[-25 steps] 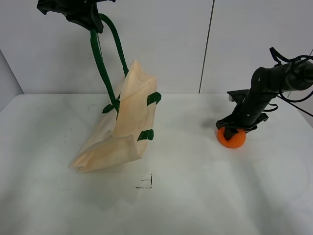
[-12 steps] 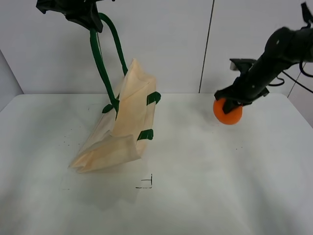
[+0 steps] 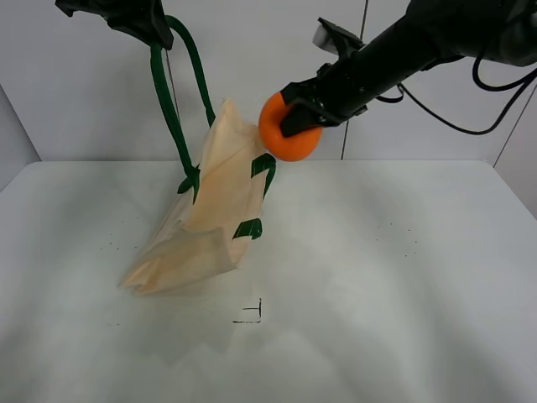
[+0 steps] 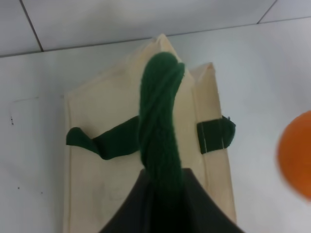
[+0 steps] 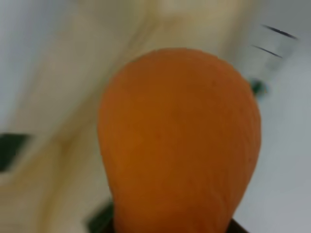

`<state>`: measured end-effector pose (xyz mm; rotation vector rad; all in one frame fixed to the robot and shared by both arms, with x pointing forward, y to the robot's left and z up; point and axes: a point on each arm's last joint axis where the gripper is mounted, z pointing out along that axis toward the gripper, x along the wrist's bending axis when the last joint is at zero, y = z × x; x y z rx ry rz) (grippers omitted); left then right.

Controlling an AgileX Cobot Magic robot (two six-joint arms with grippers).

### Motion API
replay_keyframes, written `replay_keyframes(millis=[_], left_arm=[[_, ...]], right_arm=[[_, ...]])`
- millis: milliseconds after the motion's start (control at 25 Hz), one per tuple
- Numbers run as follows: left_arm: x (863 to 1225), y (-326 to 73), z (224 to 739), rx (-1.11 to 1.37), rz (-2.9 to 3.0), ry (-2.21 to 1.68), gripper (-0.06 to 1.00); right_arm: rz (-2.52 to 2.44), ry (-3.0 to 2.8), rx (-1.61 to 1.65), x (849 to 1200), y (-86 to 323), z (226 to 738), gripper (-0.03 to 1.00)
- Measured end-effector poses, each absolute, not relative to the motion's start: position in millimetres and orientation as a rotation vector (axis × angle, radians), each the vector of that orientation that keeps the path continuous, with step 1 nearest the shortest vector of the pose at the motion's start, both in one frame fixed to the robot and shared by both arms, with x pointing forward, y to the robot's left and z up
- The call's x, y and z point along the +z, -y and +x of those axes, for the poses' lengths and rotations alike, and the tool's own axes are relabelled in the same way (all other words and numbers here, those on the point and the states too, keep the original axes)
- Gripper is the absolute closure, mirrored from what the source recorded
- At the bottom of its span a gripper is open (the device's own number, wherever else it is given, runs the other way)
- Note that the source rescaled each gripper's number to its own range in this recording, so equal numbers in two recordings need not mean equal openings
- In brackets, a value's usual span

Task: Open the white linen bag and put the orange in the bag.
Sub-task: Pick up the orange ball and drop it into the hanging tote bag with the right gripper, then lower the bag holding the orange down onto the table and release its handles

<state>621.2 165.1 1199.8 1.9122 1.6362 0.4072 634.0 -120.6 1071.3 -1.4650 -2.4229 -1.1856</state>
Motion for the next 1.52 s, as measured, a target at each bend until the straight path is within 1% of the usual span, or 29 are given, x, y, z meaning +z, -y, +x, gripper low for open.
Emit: replay_keyframes(millis=[80, 320, 600, 720, 1000, 1040, 1080, 1120, 1200, 1240, 1280, 1320, 1360, 1520], left_arm=[[1199.8, -165.1, 621.2, 0.407, 1.912, -1.636, 0.94], [1199.8, -165.1, 621.2, 0.407, 1.912, -1.636, 0.94], [1199.8, -165.1, 621.2, 0.407, 1.912, -1.636, 0.94], [1199.8, -165.1, 621.2, 0.408, 1.913, -1.635, 0.94], [1199.8, -165.1, 621.2, 0.408, 1.913, -1.635, 0.94], [1199.8, -165.1, 621.2, 0.408, 1.913, -1.635, 0.94], [1199.8, -165.1, 621.2, 0.408, 1.913, -1.635, 0.94], [1199.8, -165.1, 621.2, 0.408, 1.913, -1.635, 0.94], [1199.8, -165.1, 621.2, 0.408, 1.913, -1.635, 0.94], [1199.8, -165.1, 621.2, 0.408, 1.915, -1.634, 0.94], [1199.8, -165.1, 621.2, 0.408, 1.915, -1.634, 0.94], [1199.8, -165.1, 621.2, 0.408, 1.915, -1.634, 0.94], [1199.8, -165.1, 621.2, 0.408, 1.915, -1.634, 0.94], [1199.7, -165.1, 621.1, 0.407, 1.915, -1.634, 0.94]], right_arm=[[-1.431, 2.407, -1.202, 1064.7, 106.4, 633.3, 0.95], [-1.381, 2.374, -1.13, 1022.8, 75.6, 637.3, 0.95], [-1.273, 2.41, -1.135, 989.8, 38.2, 632.0, 0.95], [-1.296, 2.425, -1.154, 981.6, 34.4, 635.6, 0.95], [-1.315, 2.451, -1.169, 980.2, 35.4, 638.7, 0.95], [-1.317, 2.451, -1.167, 980.1, 35.5, 638.7, 0.93], [-1.32, 2.45, -1.165, 980.0, 35.6, 638.8, 0.85], [-1.32, 2.454, -1.162, 979.7, 35.8, 638.8, 0.72], [-1.315, 2.47, -1.152, 979.1, 36.0, 638.5, 0.29], [-1.315, 2.478, -1.146, 978.7, 36.5, 638.5, 0.18], [-1.323, 2.48, -1.139, 978.3, 36.8, 638.6, 0.08], [-1.327, 2.491, -1.126, 978.1, 37.3, 638.6, 0.03], [-1.342, 2.501, -1.107, 977.9, 38.4, 639.1, 0.0], [-1.373, 2.58, -0.981, 980.0, 44.5, 640.2, -0.03]])
